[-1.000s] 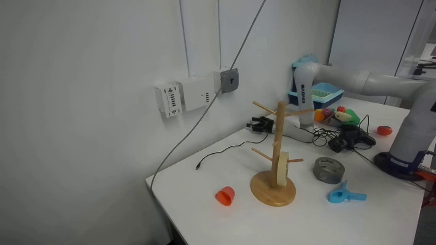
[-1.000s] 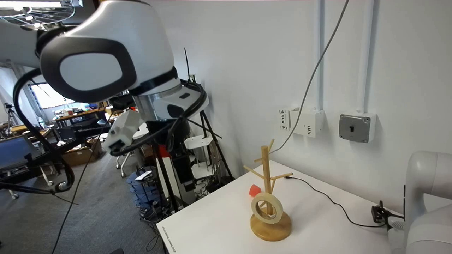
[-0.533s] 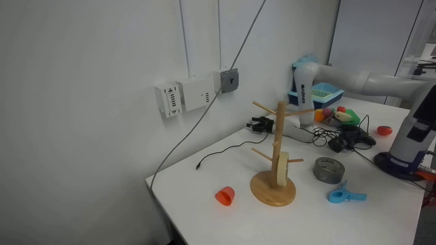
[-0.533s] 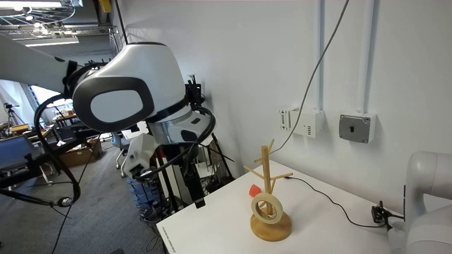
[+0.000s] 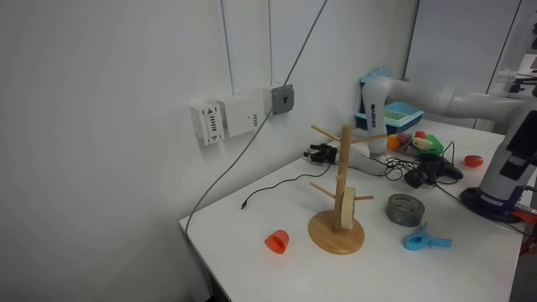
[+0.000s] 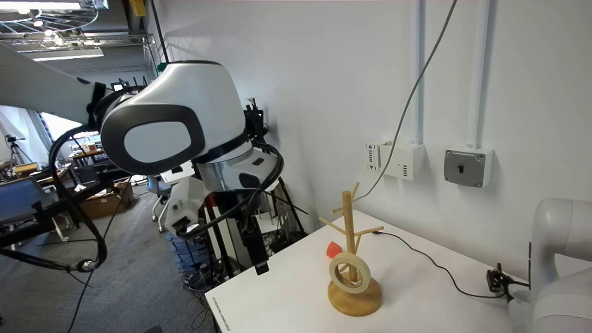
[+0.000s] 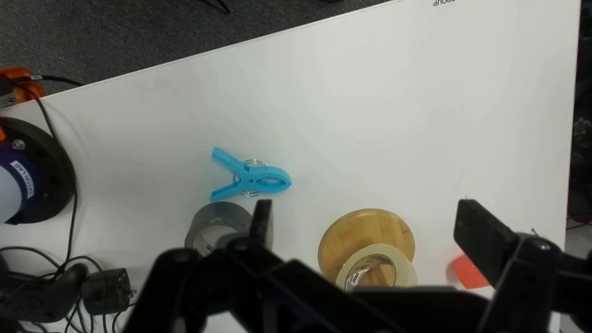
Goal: Remove the tape off of the wooden holder then put the dark brown tape on the bottom position of the wooden holder then put the peg on the top position of the wooden holder
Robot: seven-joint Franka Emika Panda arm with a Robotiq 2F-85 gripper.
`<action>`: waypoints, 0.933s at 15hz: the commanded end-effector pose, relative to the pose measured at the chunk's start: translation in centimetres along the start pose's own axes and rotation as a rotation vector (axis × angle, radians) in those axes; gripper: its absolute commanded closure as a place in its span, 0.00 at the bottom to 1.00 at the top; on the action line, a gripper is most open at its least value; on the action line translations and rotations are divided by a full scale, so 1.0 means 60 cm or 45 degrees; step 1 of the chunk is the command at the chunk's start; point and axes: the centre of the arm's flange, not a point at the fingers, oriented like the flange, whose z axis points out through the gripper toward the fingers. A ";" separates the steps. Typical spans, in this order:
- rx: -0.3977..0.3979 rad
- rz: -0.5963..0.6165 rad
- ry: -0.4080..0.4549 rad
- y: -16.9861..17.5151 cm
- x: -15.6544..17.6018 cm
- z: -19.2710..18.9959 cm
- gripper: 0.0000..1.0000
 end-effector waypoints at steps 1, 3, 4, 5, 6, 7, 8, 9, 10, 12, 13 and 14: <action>0.000 0.000 0.000 0.000 0.000 0.000 0.00; 0.000 0.000 0.000 0.000 0.000 0.000 0.00; 0.000 0.000 0.001 -0.005 0.005 0.006 0.00; -0.004 0.004 -0.005 -0.012 0.010 0.015 0.00; -0.008 0.004 -0.005 -0.019 0.013 0.021 0.00; -0.011 0.004 -0.001 -0.028 0.016 0.030 0.00; -0.009 0.004 -0.002 -0.038 0.019 0.037 0.00; -0.008 0.008 0.004 -0.048 0.022 0.044 0.00; -0.009 0.011 0.011 -0.058 0.024 0.052 0.00; -0.016 0.011 0.035 -0.080 0.028 0.070 0.00; -0.021 0.012 0.055 -0.090 0.029 0.081 0.00; -0.023 0.014 0.073 -0.099 0.031 0.091 0.00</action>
